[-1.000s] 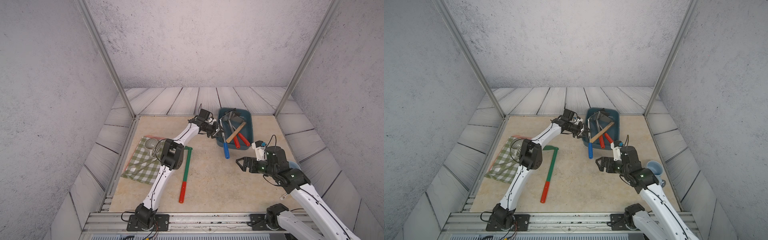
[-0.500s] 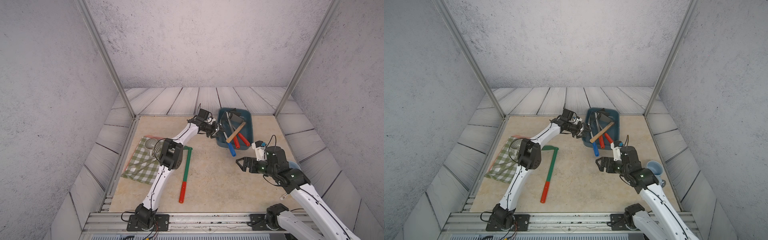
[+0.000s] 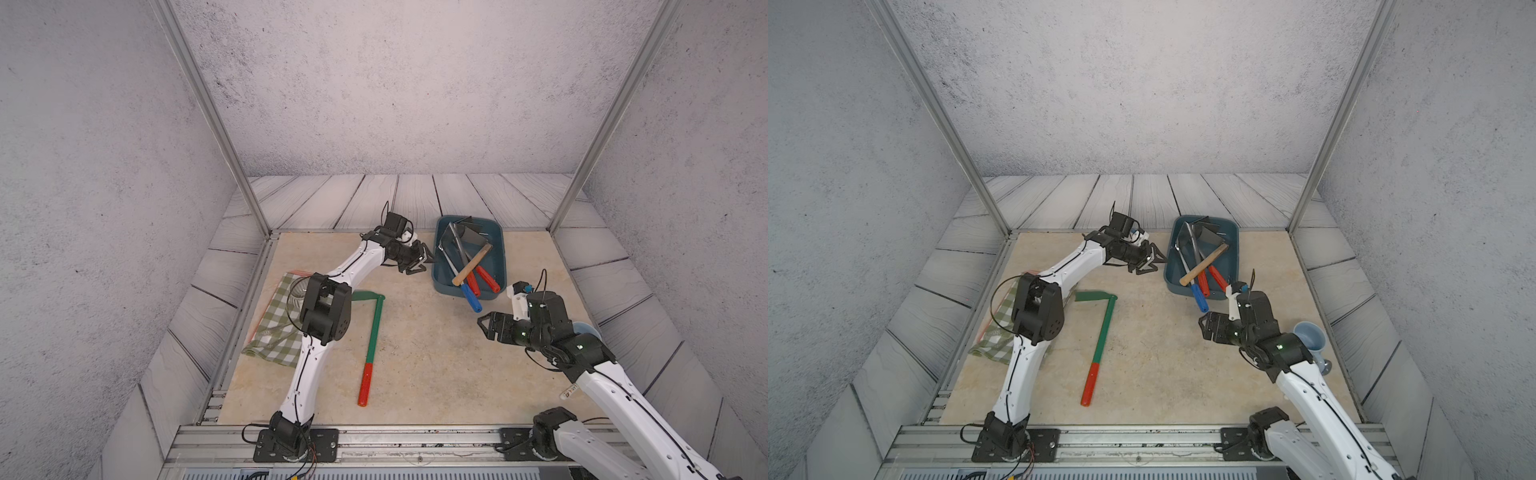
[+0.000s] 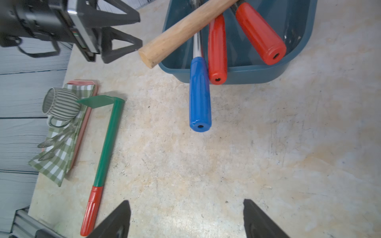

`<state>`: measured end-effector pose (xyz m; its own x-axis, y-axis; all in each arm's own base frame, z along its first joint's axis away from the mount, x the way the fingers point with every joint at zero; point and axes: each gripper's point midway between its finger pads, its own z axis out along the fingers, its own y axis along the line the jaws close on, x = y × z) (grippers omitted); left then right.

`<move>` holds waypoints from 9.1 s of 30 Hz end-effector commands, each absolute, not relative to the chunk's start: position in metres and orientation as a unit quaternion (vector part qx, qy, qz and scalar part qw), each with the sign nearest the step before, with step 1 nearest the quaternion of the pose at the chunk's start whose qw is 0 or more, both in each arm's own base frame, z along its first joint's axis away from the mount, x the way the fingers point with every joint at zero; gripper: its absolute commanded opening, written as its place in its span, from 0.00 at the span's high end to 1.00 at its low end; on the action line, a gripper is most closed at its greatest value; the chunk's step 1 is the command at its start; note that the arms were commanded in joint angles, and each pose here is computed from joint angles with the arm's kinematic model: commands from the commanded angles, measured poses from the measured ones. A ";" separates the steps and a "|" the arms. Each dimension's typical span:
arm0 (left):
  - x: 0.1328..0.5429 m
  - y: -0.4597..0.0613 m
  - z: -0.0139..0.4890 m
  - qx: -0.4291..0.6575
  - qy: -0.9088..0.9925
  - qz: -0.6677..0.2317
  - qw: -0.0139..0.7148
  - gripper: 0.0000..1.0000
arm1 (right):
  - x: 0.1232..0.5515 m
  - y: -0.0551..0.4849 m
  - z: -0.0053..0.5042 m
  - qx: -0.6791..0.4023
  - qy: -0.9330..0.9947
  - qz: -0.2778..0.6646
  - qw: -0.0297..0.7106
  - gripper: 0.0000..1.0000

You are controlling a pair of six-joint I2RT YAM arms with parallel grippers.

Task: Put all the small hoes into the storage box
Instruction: Place the hoe in the storage box, then move the storage box to the center of the board, then pick up the hoe from the center of the board, then place the hoe in the storage box.

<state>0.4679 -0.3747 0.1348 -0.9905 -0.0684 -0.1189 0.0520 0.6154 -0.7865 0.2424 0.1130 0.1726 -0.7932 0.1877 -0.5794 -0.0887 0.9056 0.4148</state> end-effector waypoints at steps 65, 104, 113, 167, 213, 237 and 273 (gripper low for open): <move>0.418 -0.334 0.078 0.048 0.979 -0.150 0.129 1.00 | 0.246 0.096 0.177 0.060 0.924 0.181 0.331 0.17; 0.313 -0.263 0.112 0.050 0.979 -0.147 0.134 0.37 | 0.259 0.111 0.182 0.050 0.918 0.210 0.331 0.16; 0.288 -0.211 0.130 0.081 0.984 -0.113 0.110 0.44 | 0.258 0.114 0.183 0.045 0.919 0.218 0.326 0.16; 0.285 -0.187 0.009 0.067 0.997 -0.024 0.025 0.76 | 0.256 0.111 0.177 0.034 0.927 0.202 0.314 0.16; 0.324 -0.189 0.133 0.111 0.986 -0.007 0.121 1.00 | 0.253 0.109 0.175 0.036 0.928 0.197 0.314 0.16; 0.332 -0.223 0.198 0.160 0.966 -0.073 0.189 1.00 | 0.254 0.111 0.173 0.034 0.929 0.199 0.310 0.17; 0.366 -0.344 0.276 0.241 0.914 -0.149 0.291 1.00 | 0.247 0.104 0.169 0.037 0.932 0.188 0.309 0.16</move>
<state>0.3560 -0.3336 0.2525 -0.7622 0.3680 -0.5326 0.5067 0.8512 -0.1370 0.2507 0.1107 0.1694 -0.8100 0.1974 -0.5522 -0.0490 0.9155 0.3992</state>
